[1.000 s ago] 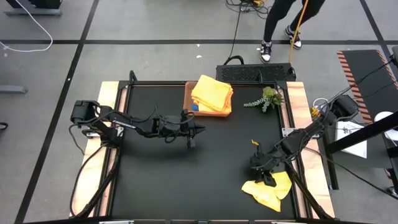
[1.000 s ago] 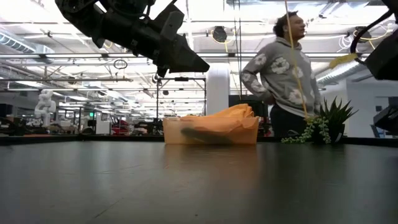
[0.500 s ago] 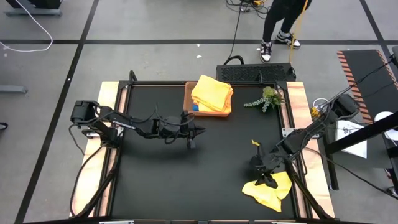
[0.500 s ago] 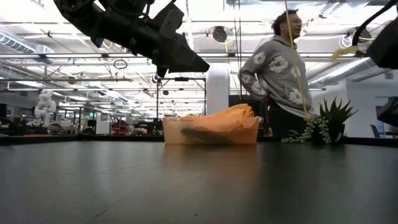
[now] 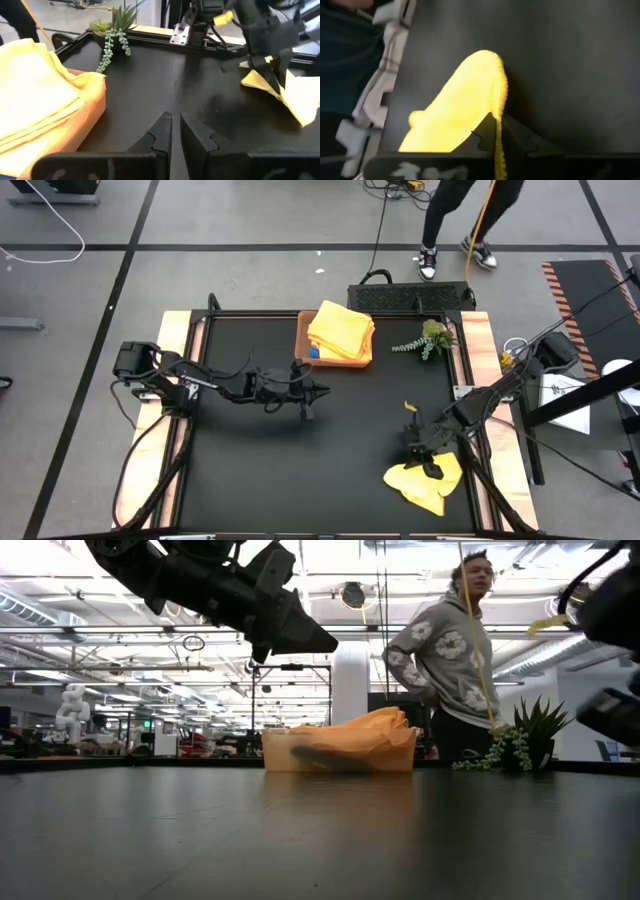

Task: Fold microfiber towels
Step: Fold the yellow microfiber towel

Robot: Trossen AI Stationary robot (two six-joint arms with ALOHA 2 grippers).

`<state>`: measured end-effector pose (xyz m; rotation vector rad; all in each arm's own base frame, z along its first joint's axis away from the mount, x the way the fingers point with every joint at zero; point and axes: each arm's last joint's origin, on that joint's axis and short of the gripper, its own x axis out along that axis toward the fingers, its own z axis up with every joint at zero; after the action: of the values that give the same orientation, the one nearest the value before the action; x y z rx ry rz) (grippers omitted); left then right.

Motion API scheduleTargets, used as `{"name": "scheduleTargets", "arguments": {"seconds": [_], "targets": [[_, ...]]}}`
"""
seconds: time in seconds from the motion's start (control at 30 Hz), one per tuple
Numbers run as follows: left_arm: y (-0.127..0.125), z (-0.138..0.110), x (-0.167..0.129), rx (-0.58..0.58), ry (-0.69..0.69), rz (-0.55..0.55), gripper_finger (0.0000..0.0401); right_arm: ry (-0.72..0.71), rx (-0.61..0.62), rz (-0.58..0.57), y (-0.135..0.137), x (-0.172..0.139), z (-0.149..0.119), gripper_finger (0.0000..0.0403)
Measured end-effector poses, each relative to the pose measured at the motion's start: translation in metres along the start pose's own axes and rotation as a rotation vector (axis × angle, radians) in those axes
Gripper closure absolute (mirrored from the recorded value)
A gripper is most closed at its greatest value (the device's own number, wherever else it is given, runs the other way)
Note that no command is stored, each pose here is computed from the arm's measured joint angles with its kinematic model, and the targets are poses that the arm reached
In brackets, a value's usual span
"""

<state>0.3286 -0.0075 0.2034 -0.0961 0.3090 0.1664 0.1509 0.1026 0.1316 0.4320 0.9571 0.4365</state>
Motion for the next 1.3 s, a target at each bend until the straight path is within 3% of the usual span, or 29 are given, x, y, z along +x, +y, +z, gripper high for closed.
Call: {"name": "scheduleTargets", "arguments": {"seconds": [0.13,0.4,0.63,1.03,1.3], "targets": [[-0.006,-0.001,-0.001,0.009,0.000,-0.019,0.0364,-0.126,-0.075,-0.058,-0.003,-0.010,0.010,0.0400],[-0.014,-0.001,-0.003,0.017,-0.008,-0.043,0.0364,-0.382,-0.186,-0.295,-0.015,-0.031,0.030,0.0401],[-0.017,0.002,-0.003,-0.004,-0.034,-0.064,0.0359,-0.505,-0.272,-0.349,-0.018,-0.037,0.044,0.0402],[-0.019,0.002,0.001,-0.043,-0.068,-0.087,0.0208,-0.630,-0.355,-0.469,-0.026,-0.047,0.058,0.0402],[-0.010,-0.013,0.021,-0.160,-0.098,-0.053,0.0177,-0.672,-0.388,-0.510,-0.029,-0.051,0.064,0.0403]]}}
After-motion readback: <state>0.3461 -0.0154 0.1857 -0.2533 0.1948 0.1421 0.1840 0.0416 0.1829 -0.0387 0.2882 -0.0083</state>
